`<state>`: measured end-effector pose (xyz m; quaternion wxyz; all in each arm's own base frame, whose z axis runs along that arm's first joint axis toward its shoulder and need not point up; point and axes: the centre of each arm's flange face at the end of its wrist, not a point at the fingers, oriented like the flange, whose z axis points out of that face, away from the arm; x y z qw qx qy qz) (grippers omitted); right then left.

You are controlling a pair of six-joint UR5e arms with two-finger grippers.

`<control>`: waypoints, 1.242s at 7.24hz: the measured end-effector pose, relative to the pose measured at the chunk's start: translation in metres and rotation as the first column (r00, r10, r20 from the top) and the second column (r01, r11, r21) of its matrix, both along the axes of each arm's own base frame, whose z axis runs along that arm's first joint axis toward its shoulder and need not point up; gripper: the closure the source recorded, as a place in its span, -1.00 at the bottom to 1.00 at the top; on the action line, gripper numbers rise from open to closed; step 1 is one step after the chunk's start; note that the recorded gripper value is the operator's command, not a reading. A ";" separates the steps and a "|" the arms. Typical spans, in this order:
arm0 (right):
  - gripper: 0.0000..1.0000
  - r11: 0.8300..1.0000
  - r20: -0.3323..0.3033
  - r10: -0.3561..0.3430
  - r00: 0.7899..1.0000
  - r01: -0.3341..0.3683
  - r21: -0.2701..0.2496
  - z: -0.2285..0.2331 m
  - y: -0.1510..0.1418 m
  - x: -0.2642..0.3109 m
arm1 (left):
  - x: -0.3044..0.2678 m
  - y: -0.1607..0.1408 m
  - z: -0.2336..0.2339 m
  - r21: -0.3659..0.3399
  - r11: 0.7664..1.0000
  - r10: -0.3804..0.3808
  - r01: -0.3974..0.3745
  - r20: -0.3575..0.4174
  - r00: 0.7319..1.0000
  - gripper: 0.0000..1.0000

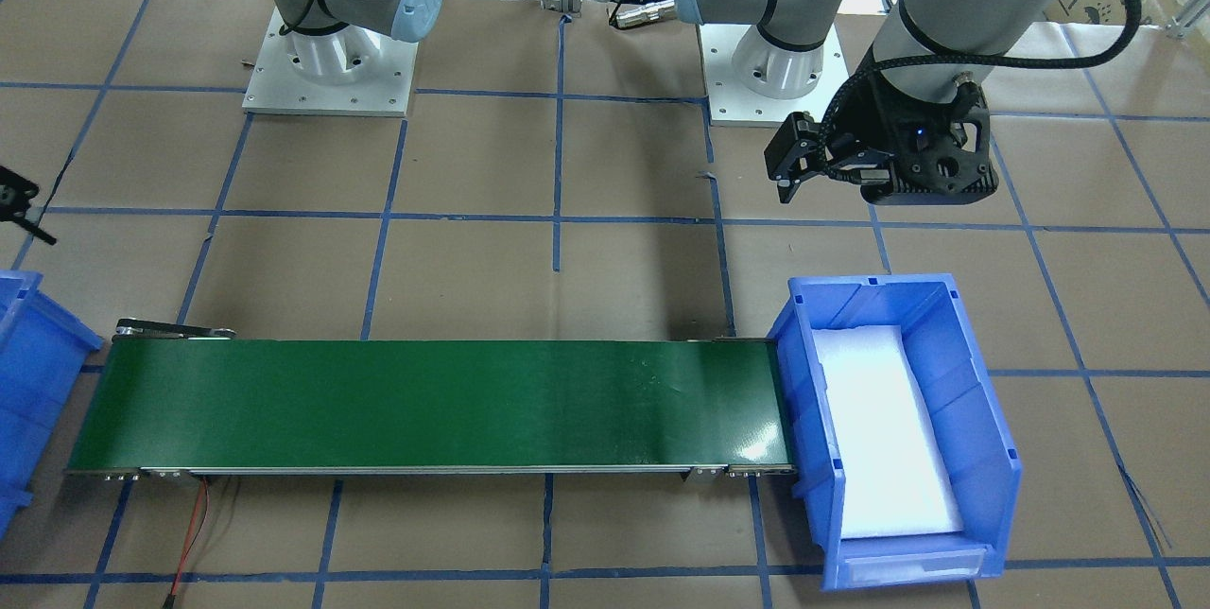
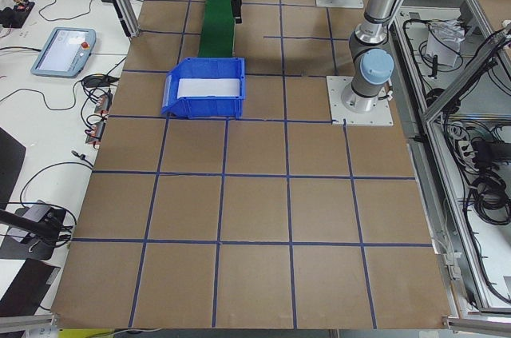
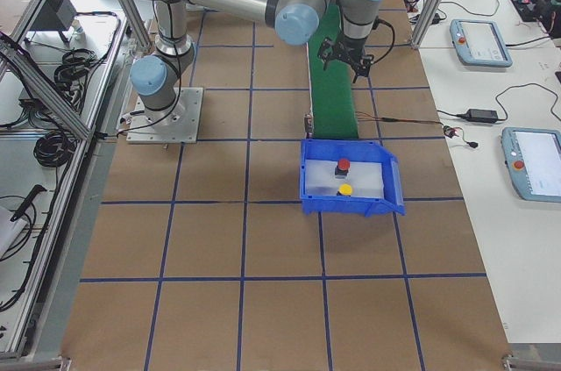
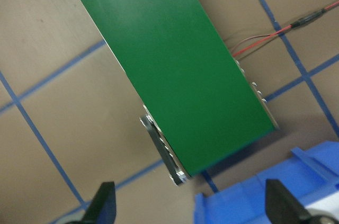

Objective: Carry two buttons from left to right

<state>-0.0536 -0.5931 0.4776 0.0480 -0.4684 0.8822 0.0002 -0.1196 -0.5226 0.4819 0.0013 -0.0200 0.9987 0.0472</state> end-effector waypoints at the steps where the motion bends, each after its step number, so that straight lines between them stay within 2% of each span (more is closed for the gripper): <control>1: -1.00 0.991 -0.013 -0.132 0.991 0.133 0.015 0.012 0.014 0.054 | 0.000 0.000 0.000 0.000 1.000 0.000 0.000 0.000 1.000 -1.00; 2: -1.00 0.963 -0.033 -0.268 0.963 0.269 0.007 0.019 0.026 0.105 | 0.000 0.000 0.000 0.000 1.000 0.000 0.000 0.000 1.000 -1.00; 3: -1.00 0.916 -0.049 -0.400 0.915 0.400 -0.004 0.023 0.038 0.151 | 0.000 0.000 0.000 0.000 1.000 0.001 -0.001 0.000 1.000 -1.00; 4: -1.00 0.856 -0.073 -0.516 0.854 0.516 -0.011 0.023 0.048 0.185 | 0.000 0.000 0.000 0.000 1.000 0.000 0.000 0.001 1.000 -1.00; 5: -1.00 0.805 -0.094 -0.593 0.800 0.594 -0.021 0.024 0.055 0.202 | 0.000 0.000 0.000 0.000 1.000 0.000 0.000 0.001 1.000 -1.00; 6: -1.00 0.769 -0.107 -0.638 0.763 0.639 -0.025 0.022 0.058 0.210 | 0.000 0.001 0.001 0.001 1.000 0.000 0.000 0.002 1.000 -1.00; 7: -1.00 0.751 -0.114 -0.658 0.745 0.660 -0.024 0.020 0.059 0.212 | 0.000 0.001 0.001 0.002 1.000 0.000 0.000 0.002 1.000 -1.00; 9: -1.00 0.744 -0.122 -0.665 0.737 0.669 -0.014 0.014 0.057 0.213 | 0.000 0.001 0.001 0.001 1.000 0.000 0.000 0.002 1.000 -1.00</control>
